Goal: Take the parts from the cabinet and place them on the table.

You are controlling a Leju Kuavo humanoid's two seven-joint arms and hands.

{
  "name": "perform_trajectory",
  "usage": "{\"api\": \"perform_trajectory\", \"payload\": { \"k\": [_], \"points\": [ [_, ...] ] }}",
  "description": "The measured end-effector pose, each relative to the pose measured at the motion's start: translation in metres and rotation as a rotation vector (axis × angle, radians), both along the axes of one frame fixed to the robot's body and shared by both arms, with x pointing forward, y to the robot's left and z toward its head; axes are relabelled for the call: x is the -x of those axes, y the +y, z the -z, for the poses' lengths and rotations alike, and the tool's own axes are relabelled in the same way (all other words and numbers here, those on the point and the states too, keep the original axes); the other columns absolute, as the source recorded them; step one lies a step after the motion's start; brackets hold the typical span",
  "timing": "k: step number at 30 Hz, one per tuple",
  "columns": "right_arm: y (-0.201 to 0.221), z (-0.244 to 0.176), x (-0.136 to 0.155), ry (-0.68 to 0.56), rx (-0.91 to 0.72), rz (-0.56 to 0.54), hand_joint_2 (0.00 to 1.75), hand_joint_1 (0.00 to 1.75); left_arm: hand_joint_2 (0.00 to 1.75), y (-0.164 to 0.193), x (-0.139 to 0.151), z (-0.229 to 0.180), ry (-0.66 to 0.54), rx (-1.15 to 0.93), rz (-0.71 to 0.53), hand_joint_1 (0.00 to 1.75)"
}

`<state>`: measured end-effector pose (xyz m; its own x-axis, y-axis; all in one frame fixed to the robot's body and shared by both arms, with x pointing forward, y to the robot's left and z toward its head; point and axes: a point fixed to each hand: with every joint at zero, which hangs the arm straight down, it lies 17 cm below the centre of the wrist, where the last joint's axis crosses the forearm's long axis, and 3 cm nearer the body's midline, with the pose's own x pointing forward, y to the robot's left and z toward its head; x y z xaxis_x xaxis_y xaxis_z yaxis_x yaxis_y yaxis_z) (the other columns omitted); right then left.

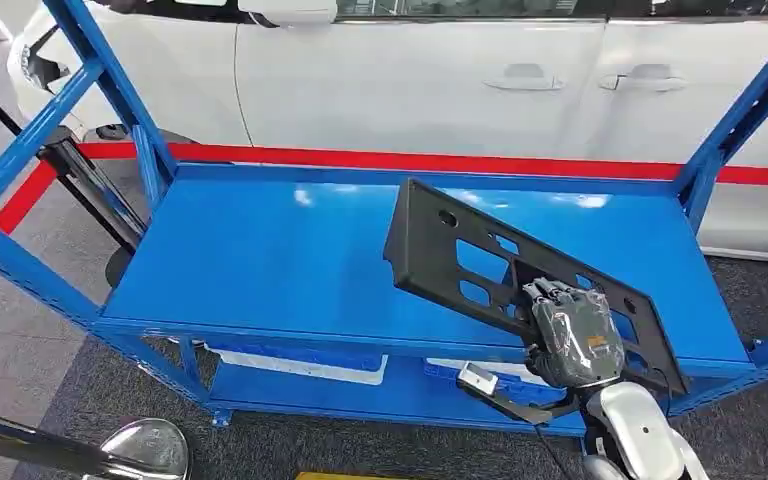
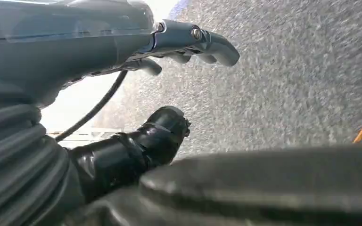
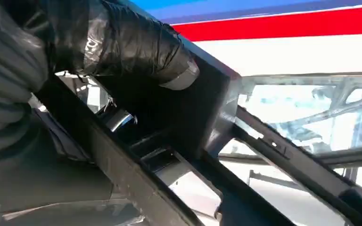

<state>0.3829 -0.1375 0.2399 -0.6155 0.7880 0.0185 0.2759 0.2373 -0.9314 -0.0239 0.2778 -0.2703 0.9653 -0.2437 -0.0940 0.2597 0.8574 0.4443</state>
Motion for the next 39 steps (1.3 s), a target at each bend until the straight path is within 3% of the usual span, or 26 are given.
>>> {"api": "perform_trajectory", "payload": {
  "k": [8, 14, 17, 23, 39],
  "points": [
    [0.006, 0.002, 0.003, -0.034, 0.045, -0.004, 1.75, 1.75, 1.75, -0.003, -0.003, 0.001, 0.034, 0.015, 0.016, 0.00],
    [0.011, -0.016, 0.021, -0.324, 0.181, 0.019, 1.75, 1.75, 1.75, -0.003, 0.000, 0.001, 0.048, 0.018, 0.023, 0.00],
    [0.016, -0.017, 0.033, -0.376, 0.184, -0.016, 1.75, 1.75, 1.75, -0.009, -0.002, 0.001, 0.049, 0.027, 0.024, 0.00],
    [0.021, -0.004, 0.046, -0.369, 0.201, -0.057, 1.75, 1.75, 1.75, -0.011, -0.002, 0.001, 0.055, 0.033, 0.027, 0.00],
    [0.024, 0.007, 0.043, -0.316, 0.224, -0.054, 1.75, 1.75, 1.75, -0.014, -0.004, 0.002, 0.077, 0.052, 0.015, 0.00]
  ]
}}
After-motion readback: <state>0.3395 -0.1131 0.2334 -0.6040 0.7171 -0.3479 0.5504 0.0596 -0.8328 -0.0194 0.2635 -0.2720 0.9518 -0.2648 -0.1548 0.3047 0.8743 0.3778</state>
